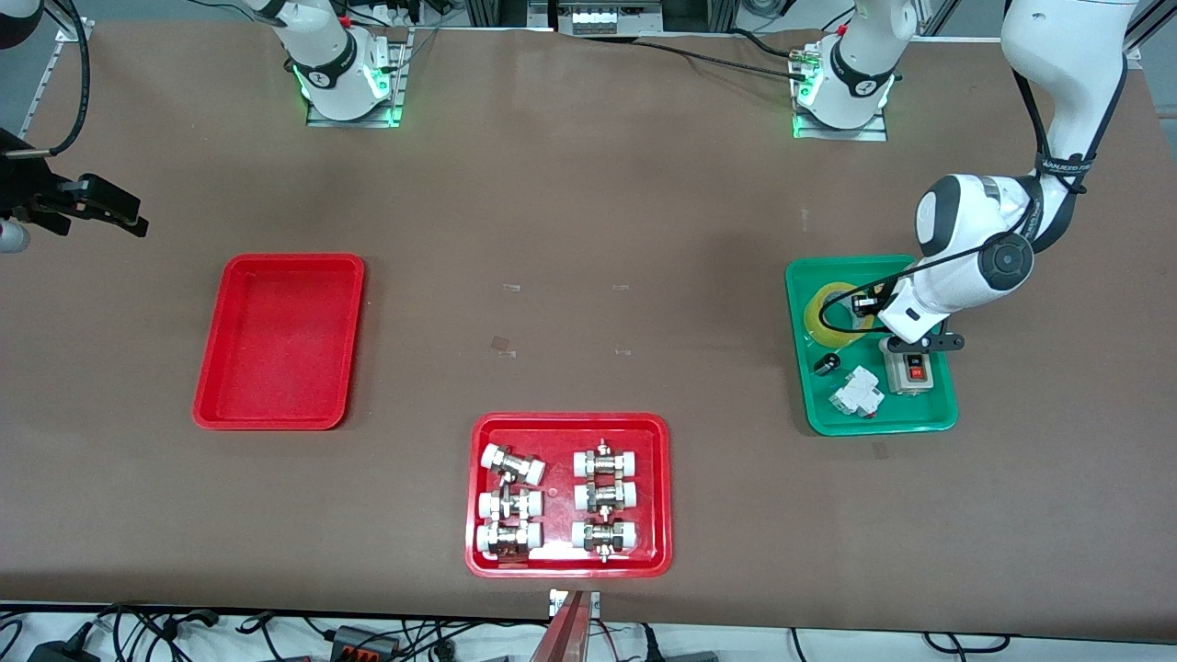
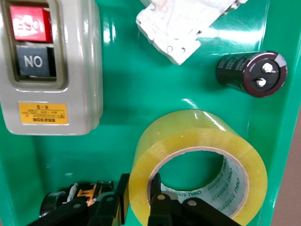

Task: Left arm passes tape to right arm into tray
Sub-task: 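Close the left gripper on the tape roll's rim and lift it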

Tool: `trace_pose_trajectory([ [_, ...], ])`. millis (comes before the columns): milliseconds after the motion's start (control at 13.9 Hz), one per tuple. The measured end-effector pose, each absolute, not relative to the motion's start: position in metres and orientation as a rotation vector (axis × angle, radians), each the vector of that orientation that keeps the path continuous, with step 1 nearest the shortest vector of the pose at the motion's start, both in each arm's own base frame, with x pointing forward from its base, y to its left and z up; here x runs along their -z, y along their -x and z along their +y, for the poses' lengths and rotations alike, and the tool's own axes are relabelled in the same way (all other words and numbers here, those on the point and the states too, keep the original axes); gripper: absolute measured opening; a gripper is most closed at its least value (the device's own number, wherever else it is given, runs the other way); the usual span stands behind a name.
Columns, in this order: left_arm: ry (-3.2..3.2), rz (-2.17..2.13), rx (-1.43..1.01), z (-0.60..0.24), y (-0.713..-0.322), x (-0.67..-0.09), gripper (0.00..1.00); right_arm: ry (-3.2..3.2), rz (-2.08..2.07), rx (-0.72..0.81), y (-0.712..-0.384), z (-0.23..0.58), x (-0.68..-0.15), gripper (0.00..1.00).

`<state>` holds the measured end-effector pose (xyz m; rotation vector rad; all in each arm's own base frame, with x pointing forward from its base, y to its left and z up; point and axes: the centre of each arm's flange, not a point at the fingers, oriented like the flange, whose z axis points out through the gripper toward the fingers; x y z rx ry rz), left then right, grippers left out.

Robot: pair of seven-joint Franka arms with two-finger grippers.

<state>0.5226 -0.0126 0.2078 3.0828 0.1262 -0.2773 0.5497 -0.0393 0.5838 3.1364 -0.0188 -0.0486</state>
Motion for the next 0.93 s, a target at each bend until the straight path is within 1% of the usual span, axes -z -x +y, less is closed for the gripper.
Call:
trace_pose_trajectory([
  [143, -3.088, 0.118, 0.260, -0.012, -0.524, -0.219, 0.21, -3.136, -0.019, 0.048, -0.550, -0.039, -0.584, 1.00],
  [287, -3.099, 0.088, 0.236, -0.011, -0.527, -0.243, 0.21, -3.136, -0.019, 0.047, -0.550, -0.039, -0.584, 1.00],
  [574, -3.113, 0.042, 0.258, -0.003, -0.535, -0.300, 0.21, -3.136, -0.018, 0.038, -0.551, -0.039, -0.586, 1.00],
  [789, -3.114, -0.169, 0.189, 0.006, -0.541, -0.341, 0.21, -3.136, -0.018, 0.037, -0.552, -0.039, -0.586, 1.00],
  [932, -3.030, -0.215, 0.255, 0.004, -0.542, -0.379, 0.21, -3.136, -0.018, 0.037, -0.552, -0.039, -0.586, 1.00],
])
